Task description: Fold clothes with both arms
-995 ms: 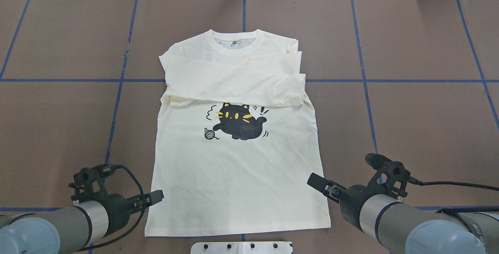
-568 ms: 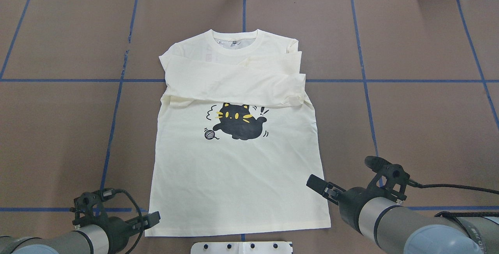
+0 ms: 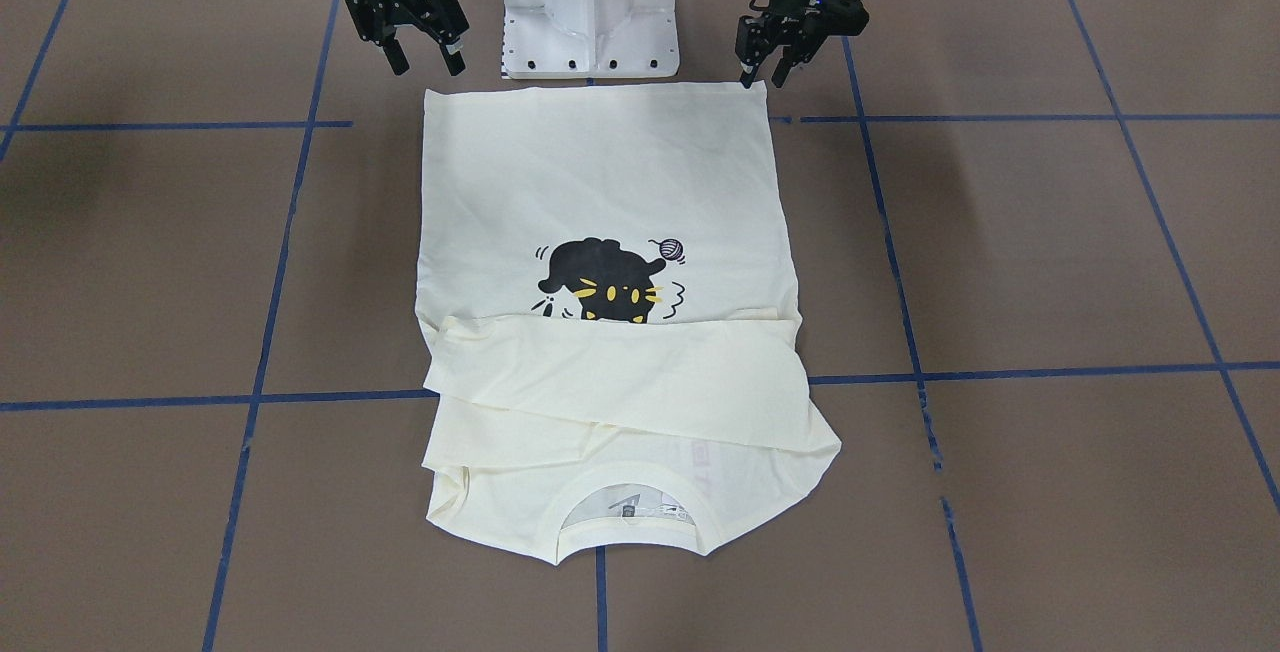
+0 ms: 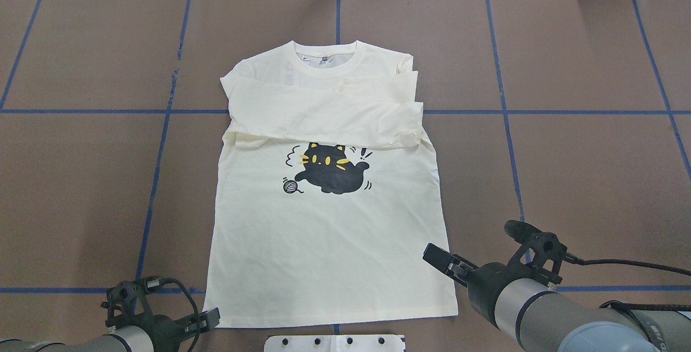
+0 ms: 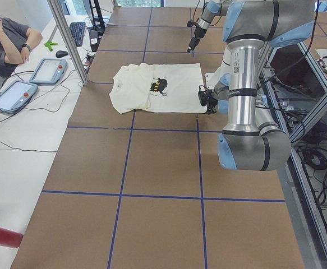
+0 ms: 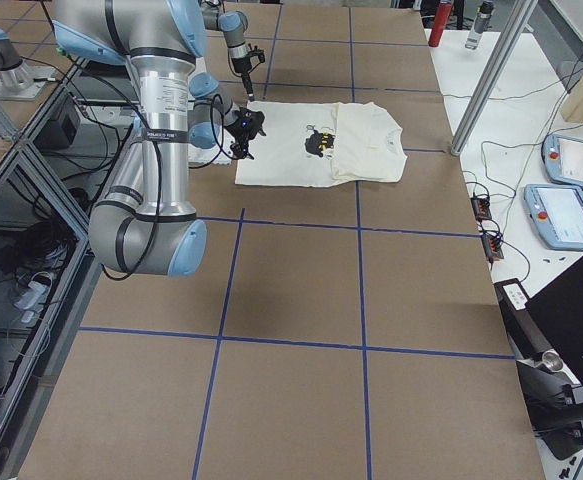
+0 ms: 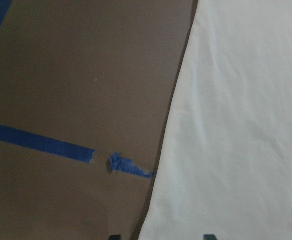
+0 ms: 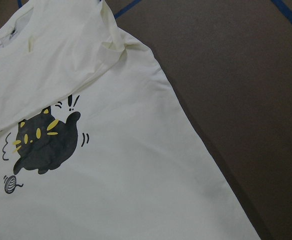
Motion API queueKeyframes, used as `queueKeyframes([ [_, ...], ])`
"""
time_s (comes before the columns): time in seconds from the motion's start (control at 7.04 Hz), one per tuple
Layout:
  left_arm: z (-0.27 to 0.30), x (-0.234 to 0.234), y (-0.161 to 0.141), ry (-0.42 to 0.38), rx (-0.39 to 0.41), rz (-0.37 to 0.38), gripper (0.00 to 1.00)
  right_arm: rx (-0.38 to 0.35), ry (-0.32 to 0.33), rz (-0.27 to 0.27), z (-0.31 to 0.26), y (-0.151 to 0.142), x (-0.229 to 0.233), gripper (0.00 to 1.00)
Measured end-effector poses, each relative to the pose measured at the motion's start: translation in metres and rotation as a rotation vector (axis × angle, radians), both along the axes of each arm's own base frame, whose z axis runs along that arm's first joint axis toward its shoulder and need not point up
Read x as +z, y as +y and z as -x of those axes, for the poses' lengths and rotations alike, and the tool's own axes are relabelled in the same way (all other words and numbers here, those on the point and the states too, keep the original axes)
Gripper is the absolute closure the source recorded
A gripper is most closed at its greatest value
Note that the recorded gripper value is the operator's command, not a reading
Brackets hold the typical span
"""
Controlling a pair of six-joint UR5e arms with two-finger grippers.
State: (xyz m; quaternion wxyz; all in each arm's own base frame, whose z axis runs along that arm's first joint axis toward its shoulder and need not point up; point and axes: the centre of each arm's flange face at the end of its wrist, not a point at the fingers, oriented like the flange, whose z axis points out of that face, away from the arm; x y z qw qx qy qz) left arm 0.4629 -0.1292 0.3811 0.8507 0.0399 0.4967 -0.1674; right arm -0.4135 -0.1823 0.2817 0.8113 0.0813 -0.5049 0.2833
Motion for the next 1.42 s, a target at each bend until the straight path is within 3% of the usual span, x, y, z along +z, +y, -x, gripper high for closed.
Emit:
queueKeyframes([
  [0.57,-0.011,0.002,0.004,-0.002,0.007,0.002,0.44,0.009,-0.003,-0.009,0.003,0.006,0.000,0.02],
  [0.71,-0.014,0.002,0.005,-0.001,0.007,0.002,0.48,0.009,-0.002,-0.010,0.003,0.006,0.000,0.02],
  [0.85,-0.016,0.002,0.005,-0.001,0.007,0.002,0.56,0.009,-0.002,-0.010,0.003,0.007,0.000,0.02],
  [0.99,-0.017,0.002,0.004,0.000,0.006,0.003,0.82,0.009,-0.002,-0.010,0.003,0.007,0.000,0.02],
  [1.14,-0.017,0.001,0.004,0.001,0.004,0.004,1.00,0.011,-0.003,-0.009,0.003,0.007,0.000,0.02],
  [1.42,-0.016,0.000,0.003,0.005,0.003,0.007,1.00,0.013,-0.005,-0.010,0.004,0.007,-0.001,0.02],
])
